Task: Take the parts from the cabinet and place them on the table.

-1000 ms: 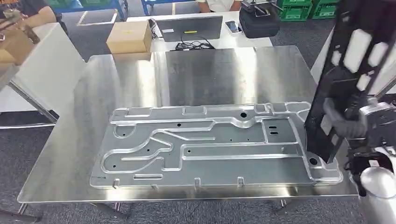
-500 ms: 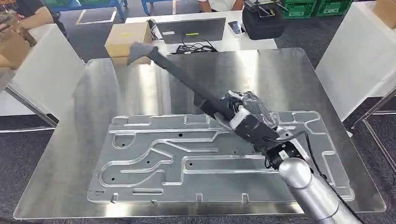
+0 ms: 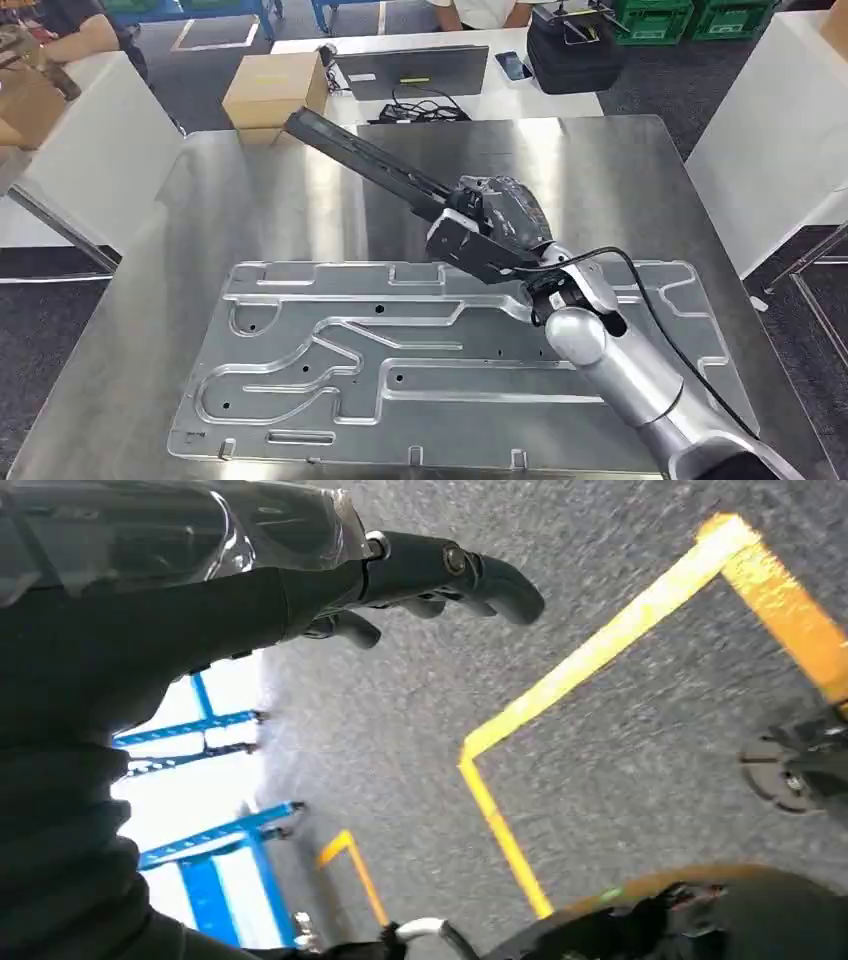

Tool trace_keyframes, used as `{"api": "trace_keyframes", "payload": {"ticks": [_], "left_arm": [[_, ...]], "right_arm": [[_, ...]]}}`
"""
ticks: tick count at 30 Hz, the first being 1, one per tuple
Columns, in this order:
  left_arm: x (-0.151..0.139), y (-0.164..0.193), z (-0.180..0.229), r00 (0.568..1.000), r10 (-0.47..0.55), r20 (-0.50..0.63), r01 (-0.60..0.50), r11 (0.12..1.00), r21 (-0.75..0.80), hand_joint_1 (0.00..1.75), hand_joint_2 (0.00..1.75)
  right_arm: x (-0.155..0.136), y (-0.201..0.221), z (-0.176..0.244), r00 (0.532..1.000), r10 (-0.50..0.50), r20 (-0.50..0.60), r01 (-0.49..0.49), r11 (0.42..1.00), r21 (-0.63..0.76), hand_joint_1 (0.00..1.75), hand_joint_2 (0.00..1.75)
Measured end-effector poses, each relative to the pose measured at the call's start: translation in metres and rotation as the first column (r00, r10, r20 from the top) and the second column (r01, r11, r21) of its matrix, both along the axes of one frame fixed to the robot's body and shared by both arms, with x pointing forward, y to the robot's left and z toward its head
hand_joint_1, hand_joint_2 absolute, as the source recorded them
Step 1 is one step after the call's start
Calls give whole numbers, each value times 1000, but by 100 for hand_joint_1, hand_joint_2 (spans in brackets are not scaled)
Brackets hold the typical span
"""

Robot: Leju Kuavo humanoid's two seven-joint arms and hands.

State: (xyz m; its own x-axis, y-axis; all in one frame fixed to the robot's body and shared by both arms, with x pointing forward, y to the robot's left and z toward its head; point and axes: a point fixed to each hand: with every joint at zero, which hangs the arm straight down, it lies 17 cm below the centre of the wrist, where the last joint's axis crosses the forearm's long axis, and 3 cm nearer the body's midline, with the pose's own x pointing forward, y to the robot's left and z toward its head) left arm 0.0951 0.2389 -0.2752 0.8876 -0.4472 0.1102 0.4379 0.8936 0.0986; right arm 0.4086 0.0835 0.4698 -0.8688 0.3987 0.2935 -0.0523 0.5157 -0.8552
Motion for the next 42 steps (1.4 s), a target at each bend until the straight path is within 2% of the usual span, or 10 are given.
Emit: {"api": "trace_keyframes", "payload": {"ticks": [5, 10, 19, 24, 28, 33, 34, 40, 41, 42], "left_arm": [[3, -2, 0, 1000, 7, 13, -7, 1000, -10, 0, 175], [7, -5, 1, 998, 42, 45, -41, 999, -26, 0, 175], [17, -10, 3, 990, 97, 100, -93, 995, -42, 0, 175], [40, -13, 10, 951, 187, 245, -170, 981, -90, 0, 175], [51, -28, 17, 908, 338, 248, -278, 929, -246, 0, 175], [59, -34, 22, 887, 380, 264, -302, 908, -292, 0, 175], [59, -33, 22, 886, 382, 263, -305, 907, -291, 0, 175], [56, -30, 19, 894, 380, 238, -316, 910, -267, 0, 175], [55, -29, 19, 894, 383, 232, -322, 909, -264, 0, 0], [55, -29, 18, 894, 387, 227, -327, 908, -262, 0, 0]], "right_arm": [[19, -2, -13, 997, -67, 23, 69, 995, -66, 175, 175], [33, -5, -29, 973, -163, 166, 194, 961, -194, 175, 175], [42, -7, -56, 953, -192, 233, 259, 917, -302, 175, 175], [51, -17, -80, 944, -225, 243, 302, 884, -357, 175, 175], [55, -24, -90, 942, -234, 239, 313, 871, -378, 175, 175], [56, -27, -96, 942, -237, 236, 315, 867, -387, 175, 175], [56, -27, -99, 943, -238, 233, 315, 866, -389, 0, 0], [55, -27, -105, 945, -234, 229, 310, 866, -392, 0, 0], [56, -28, -105, 944, -236, 231, 312, 865, -393, 0, 0], [56, -28, -106, 944, -236, 230, 312, 865, -393, 0, 0]]}}
